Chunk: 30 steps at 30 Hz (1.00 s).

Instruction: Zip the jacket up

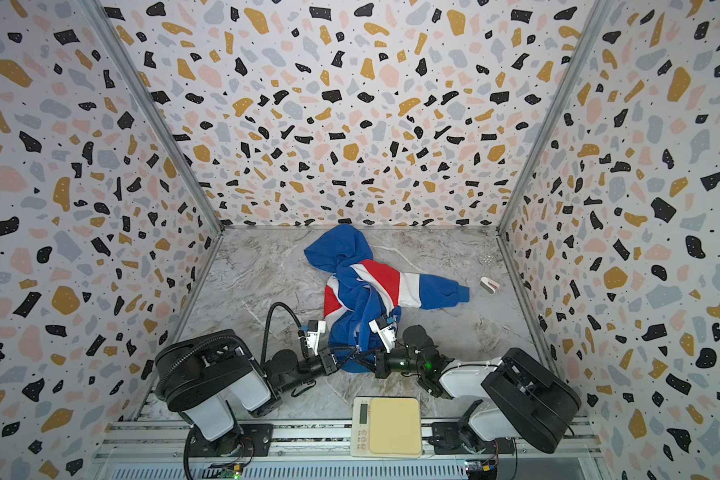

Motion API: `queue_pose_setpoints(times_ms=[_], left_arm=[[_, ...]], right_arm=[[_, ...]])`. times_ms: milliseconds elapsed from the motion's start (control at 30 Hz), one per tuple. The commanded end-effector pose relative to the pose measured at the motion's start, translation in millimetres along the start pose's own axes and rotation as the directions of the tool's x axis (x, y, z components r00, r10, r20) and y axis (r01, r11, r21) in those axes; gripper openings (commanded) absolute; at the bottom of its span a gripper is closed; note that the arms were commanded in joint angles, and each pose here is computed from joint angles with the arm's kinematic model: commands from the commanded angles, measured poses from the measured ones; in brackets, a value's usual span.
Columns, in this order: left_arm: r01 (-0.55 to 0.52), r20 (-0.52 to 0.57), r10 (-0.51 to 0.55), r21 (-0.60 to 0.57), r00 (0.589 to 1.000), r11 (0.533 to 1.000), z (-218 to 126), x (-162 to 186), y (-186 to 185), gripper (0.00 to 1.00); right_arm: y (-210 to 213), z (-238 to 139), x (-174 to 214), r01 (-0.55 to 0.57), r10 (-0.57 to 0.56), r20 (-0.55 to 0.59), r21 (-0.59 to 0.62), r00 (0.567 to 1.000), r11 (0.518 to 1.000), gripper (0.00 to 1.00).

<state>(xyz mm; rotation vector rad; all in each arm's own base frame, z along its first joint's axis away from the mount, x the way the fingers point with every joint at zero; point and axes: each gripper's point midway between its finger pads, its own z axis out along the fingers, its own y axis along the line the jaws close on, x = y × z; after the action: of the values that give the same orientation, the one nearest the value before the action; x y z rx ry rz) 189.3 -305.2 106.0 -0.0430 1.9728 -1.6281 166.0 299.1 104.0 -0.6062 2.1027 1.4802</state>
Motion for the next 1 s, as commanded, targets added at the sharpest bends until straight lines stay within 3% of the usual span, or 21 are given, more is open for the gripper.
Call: queue_pose_setpoints(times_ms=[0, 667, 967], left_arm=[[-0.055, 0.052, 0.047, 0.153, 0.998, 0.987, -7, -9, -36, 0.0], [-0.078, 0.008, 0.078, 0.109, 0.997, 0.991, -4, 8, -21, 0.0], [-0.077, -0.014, 0.078, 0.05, 0.997, 0.996, -19, 19, -4, 0.0]], right_arm=[[8, -1, -27, 0.005, -0.005, 0.064, 0.004, 0.998, 1.0, 0.0], [16, -18, -85, -0.063, 0.065, 0.222, -0.012, 0.973, 0.998, 0.0], [17, -25, -113, -0.079, 0.079, 0.292, -0.013, 0.953, 0.997, 0.0]])
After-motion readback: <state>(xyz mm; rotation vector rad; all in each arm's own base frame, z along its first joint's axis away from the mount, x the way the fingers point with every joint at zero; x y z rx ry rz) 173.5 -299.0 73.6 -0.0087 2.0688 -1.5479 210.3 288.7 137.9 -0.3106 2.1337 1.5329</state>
